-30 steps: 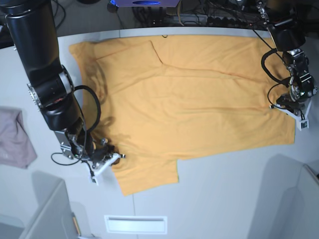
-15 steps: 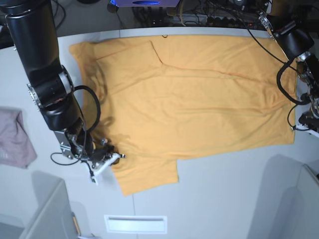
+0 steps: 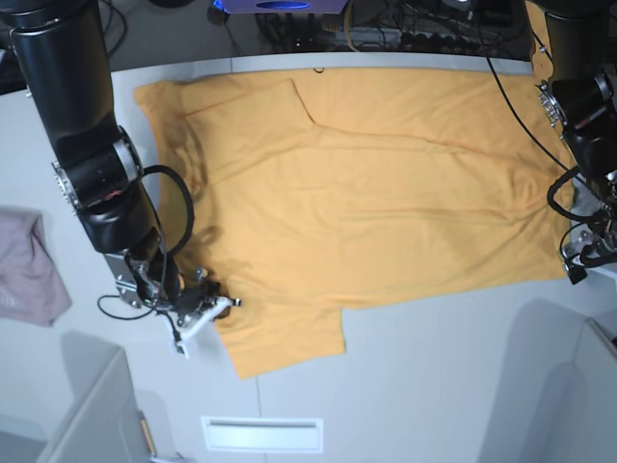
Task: Fold the T-shirt properly
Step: 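Grasp the hem corners with the left and right grippers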
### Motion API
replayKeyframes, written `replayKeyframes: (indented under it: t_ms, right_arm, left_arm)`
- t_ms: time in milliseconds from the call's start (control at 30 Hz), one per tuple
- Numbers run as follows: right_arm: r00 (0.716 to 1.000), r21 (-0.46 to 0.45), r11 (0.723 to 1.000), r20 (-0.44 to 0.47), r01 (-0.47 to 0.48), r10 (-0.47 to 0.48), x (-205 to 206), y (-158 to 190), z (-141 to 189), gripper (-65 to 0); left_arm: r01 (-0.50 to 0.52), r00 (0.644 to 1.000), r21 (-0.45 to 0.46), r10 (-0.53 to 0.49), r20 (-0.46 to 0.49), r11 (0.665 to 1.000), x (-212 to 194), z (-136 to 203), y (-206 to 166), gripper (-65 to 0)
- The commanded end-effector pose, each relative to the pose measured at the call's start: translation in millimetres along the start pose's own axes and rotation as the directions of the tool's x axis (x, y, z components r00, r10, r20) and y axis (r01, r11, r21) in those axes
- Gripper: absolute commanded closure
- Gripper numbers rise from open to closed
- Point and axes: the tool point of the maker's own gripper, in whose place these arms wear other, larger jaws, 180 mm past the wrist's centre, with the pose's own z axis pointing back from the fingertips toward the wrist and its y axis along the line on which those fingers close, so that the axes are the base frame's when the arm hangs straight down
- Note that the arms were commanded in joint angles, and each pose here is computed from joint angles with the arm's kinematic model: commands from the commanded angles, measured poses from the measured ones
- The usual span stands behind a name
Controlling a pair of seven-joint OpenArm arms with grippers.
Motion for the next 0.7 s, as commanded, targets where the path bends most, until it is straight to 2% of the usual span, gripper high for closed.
replayKeyframes:
  t_ms: [0,300,500,667]
  right_arm:
    - [1.0,-0.022,1.0,0.009,-0.016,0.017,15,-9,7,0.0]
    - [1.0,-0.03,0.999,0.008,-0.014,0.015,15,-13,8,0.0]
    - [1.0,-0.031,0.999,-0.001,-0.011,0.011,8,-15,7,0.0]
    - [1.0,-0.031,0.999,-0.003,-0.01,0.01,7,-15,7,0.0]
  left_arm:
    - [-0.014,0.997,0.004,0.014,0.079,1.0,31,7,7,-65.0]
    - [0.074,0.996,-0.022,-0.073,0.06,0.997,20,-23,-26,-63.5]
    - [0.068,0.989,-0.038,-0.062,0.133,0.997,53,-9,-34,-61.5]
    - [0.103,0.986,-0.037,-0.097,0.135,0.994,55,-8,-40,-61.5]
